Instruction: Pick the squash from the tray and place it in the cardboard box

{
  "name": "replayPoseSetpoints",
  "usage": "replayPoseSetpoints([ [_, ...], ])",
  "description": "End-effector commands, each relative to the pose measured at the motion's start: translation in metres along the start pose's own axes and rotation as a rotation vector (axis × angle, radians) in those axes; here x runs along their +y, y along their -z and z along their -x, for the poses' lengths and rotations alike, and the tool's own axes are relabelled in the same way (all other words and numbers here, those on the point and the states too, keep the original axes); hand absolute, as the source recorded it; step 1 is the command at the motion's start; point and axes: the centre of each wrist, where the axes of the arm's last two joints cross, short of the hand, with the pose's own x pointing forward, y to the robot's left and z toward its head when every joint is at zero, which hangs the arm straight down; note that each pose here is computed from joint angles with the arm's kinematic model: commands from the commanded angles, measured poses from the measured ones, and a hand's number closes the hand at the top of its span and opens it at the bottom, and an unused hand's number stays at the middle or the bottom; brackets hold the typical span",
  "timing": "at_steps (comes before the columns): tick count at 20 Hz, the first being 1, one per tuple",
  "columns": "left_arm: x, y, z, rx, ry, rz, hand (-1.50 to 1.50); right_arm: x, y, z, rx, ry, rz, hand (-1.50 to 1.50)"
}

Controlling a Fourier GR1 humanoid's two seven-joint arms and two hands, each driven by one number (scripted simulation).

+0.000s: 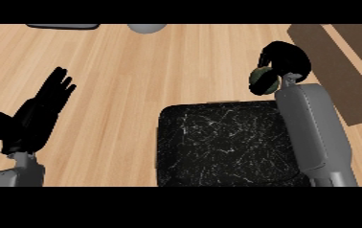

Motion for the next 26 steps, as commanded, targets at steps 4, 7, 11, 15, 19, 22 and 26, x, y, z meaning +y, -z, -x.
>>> replayPoseSetpoints([
  [4, -0.009, -0.002, 0.007, 0.015, -0.01, -0.02, 0.0, -0.067, 0.013, -0.049, -0.022, 0.047, 0.247, 1.5],
  [7, 0.005, -0.009, 0.007, 0.026, -0.02, -0.01, 0.0, -0.084, 0.008, -0.066, -0.01, 0.069, 0.361, 1.5],
  [11, 0.012, -0.008, -0.004, 0.016, 0.0, -0.038, 0.0, -0.13, -0.001, -0.065, 0.074, 0.104, 0.525, 1.5],
  [15, 0.021, -0.01, 0.006, 0.03, -0.014, -0.023, 0.0, -0.175, -0.006, -0.057, 0.172, 0.138, 0.586, 1.5],
  [19, 0.025, -0.025, 0.006, 0.024, -0.003, -0.044, 0.0, -0.183, 0.001, -0.026, 0.231, 0.142, 0.645, 1.5],
  [22, 0.009, -0.019, 0.014, 0.024, -0.011, -0.018, 0.0, -0.17, 0.018, -0.025, 0.274, 0.14, 0.631, 1.5],
  [26, 0.001, -0.003, 0.012, 0.02, 0.007, -0.046, 0.0, -0.179, 0.03, 0.022, 0.286, 0.064, 0.589, 1.5],
])
